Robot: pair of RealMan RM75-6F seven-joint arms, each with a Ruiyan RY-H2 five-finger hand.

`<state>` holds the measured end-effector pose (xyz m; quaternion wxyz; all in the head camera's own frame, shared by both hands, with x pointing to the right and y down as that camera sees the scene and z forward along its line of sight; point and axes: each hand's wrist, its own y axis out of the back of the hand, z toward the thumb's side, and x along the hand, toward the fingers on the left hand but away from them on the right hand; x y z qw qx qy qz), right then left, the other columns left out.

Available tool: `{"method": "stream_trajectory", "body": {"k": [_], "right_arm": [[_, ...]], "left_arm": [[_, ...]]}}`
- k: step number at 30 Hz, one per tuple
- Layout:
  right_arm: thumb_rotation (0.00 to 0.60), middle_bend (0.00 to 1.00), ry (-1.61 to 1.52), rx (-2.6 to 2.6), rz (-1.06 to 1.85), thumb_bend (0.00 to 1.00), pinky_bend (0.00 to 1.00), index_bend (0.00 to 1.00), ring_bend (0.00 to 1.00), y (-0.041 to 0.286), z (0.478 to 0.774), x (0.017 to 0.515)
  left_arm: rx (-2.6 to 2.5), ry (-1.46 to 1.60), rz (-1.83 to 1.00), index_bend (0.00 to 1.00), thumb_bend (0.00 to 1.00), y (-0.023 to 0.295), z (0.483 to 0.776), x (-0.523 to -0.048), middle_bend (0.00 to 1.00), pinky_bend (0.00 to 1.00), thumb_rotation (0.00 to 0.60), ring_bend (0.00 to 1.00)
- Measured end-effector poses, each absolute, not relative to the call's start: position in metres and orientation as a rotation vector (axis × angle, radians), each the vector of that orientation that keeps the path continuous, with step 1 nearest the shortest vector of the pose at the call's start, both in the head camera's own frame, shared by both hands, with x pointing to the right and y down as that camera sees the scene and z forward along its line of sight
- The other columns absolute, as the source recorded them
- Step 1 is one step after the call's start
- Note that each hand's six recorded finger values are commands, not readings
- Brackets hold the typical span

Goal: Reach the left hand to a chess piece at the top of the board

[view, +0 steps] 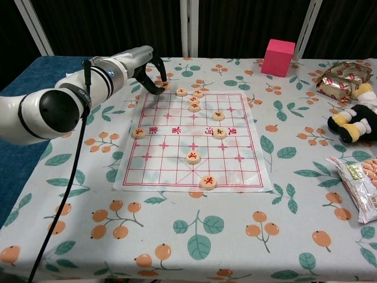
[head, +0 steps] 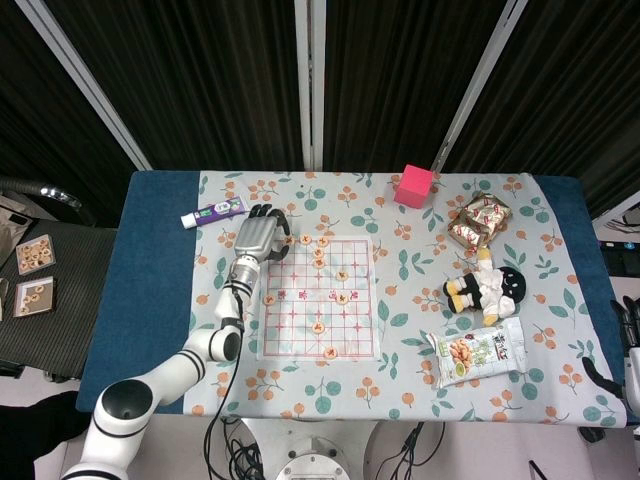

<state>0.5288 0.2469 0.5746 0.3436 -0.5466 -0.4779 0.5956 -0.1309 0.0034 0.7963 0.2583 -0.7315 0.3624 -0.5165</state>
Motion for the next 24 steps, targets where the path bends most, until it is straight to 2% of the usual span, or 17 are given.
{"method": "stream_trajectory", "body": {"k": [10,16,18,24], "right_arm": [[0.600,0.00,-1.247,-1.397,1.560,0.17,0.00,0.00,0.00,0.2468,0.5673,0.5344],[0.600,0.00,-1.240,-1.407,1.558,0.17,0.00,0.00,0.00,0.2461,0.5694,0.5310],[0.600,0.00,-1.239,-1.407,1.556,0.17,0.00,0.00,0.00,0.2455,0.5691,0.5302],[0.600,0.00,-1.239,-1.402,1.560,0.17,0.00,0.00,0.00,0.2452,0.5681,0.5296]], "left_arm": [[-1.986,0.988,-1.429,0.52,0.36,0.0036,0.8055,-0.1286,0.21,0.03,0.600,0.05],[-1.984,0.994,-1.427,0.48,0.36,0.0020,0.8064,-0.1288,0.21,0.03,0.600,0.05],[-1.980,0.999,-1.426,0.46,0.36,0.0014,0.8061,-0.1295,0.21,0.03,0.600,0.05],[-1.987,1.029,-1.407,0.29,0.36,0.0005,0.8047,-0.1306,0.19,0.03,0.600,0.05]]}}
